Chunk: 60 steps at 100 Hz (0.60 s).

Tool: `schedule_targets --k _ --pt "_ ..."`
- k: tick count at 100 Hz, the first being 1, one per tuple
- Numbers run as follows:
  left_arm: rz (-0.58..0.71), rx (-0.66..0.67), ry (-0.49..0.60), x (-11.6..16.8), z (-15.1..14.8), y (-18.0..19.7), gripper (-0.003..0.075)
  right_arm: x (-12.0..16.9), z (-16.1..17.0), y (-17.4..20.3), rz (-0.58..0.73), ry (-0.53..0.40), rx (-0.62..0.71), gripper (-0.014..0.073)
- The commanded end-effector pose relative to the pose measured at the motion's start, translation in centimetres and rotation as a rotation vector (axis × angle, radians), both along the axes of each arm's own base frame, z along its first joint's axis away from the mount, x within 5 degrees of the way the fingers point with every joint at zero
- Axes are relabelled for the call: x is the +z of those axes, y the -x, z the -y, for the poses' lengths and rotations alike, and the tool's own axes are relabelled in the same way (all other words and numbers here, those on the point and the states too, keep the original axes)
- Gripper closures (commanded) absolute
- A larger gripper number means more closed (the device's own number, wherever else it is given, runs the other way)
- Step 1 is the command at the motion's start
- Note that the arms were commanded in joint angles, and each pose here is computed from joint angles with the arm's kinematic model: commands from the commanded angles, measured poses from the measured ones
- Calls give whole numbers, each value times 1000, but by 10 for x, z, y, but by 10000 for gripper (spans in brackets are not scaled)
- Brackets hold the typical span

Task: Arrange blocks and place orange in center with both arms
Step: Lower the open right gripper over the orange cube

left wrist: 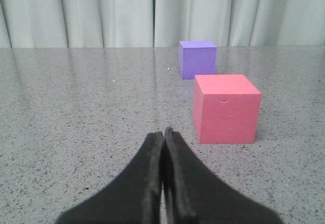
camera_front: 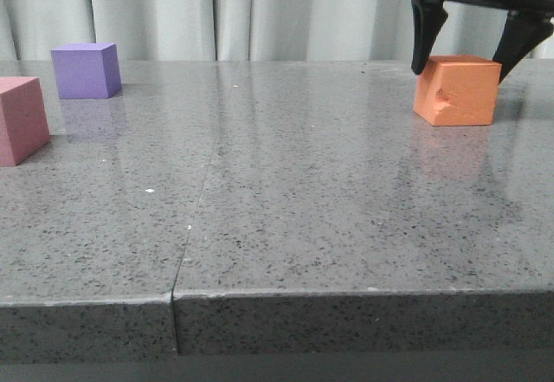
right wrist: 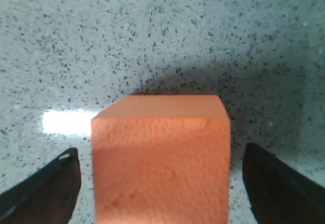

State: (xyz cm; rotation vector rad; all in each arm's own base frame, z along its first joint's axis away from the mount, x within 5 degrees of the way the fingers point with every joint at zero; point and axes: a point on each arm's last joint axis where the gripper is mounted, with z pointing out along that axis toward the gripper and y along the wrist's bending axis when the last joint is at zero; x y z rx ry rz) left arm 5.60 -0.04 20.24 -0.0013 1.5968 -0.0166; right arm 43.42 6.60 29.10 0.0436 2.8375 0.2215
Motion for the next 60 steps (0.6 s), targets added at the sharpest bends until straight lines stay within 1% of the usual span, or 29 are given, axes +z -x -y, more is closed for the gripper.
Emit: schedule_targets --k 1,19,26,33,45,52,60 --pt "72 1 14 -4 0 0 741 23 -1 8 18 -13 17 -38" --pt "72 1 14 -4 0 0 741 17 -1 6 8 -11 16 -38" --pt "72 1 14 -4 0 0 741 17 -1 5 14 -12 16 -18" --pt "72 1 14 -4 0 0 741 18 -1 5 17 -13 15 44" --pt "72 1 14 -4 0 0 741 18 -2 4 23 -13 15 183" --pt "72 1 14 -4 0 0 741 18 -2 4 22 -13 15 233" --pt "72 1 14 -4 0 0 741 18 -2 4 30 -14 14 256"
